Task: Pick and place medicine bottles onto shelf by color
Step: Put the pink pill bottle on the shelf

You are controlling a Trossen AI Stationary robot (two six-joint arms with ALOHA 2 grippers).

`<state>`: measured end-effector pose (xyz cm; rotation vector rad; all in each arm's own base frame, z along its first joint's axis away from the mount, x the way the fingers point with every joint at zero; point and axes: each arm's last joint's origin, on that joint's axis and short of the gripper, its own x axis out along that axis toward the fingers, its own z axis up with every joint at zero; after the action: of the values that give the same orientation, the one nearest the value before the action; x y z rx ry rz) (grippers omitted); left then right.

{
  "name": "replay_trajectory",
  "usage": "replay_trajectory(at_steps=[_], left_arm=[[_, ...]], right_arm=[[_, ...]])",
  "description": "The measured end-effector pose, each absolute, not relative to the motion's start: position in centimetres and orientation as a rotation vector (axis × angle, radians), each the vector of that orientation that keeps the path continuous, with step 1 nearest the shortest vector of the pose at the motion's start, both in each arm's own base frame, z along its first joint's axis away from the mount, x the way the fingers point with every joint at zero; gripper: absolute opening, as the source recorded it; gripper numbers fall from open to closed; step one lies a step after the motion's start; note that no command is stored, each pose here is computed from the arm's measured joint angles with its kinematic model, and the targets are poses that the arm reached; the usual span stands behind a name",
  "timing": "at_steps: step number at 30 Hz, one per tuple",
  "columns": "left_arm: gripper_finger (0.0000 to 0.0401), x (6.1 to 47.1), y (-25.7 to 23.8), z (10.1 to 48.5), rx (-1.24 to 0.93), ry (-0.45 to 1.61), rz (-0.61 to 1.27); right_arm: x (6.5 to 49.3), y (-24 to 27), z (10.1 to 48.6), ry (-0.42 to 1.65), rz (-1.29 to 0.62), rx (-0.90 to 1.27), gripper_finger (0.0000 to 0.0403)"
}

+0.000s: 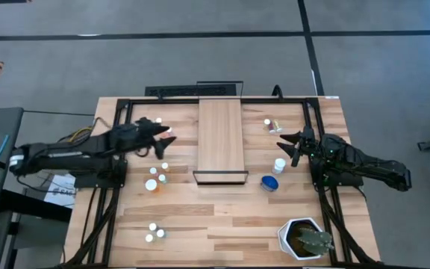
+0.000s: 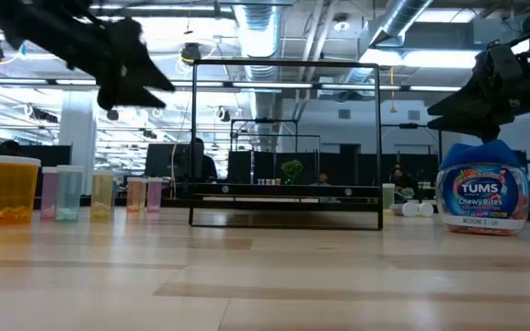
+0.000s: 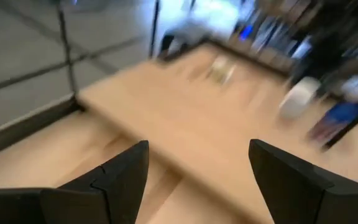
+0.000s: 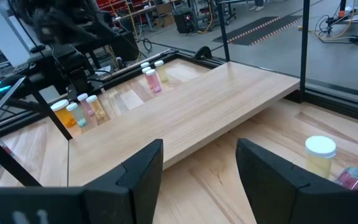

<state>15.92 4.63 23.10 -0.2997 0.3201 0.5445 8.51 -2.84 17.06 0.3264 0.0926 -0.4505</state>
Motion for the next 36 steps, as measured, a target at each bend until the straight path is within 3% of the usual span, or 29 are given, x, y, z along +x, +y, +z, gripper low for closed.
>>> replay_trajectory(at_steps=[6,15,23,36], left_arm=[[0.0263,17.9,5.5,21.7,-0.226,0.53,0.709],[0.0263,19.0,6.3,19.3,-0.241,0.612,0.89],[0.0263,19.0,7.8,18.8,-0.361,0.632,0.848],[0.0263,18.4,10.5,22.2,-0.415,0.721,0.867]], right_arm=[[8.5,-2.8,17.1,0.092,-0.451,0.326,0.0225],[8.5,-2.8,17.1,0.093,-0.451,0.326,0.0225],[8.5,-2.8,17.1,0.093,-0.451,0.326,0.0225],[8.5,-2.8,17.1,0.092,-0.451,0.326,0.0225]])
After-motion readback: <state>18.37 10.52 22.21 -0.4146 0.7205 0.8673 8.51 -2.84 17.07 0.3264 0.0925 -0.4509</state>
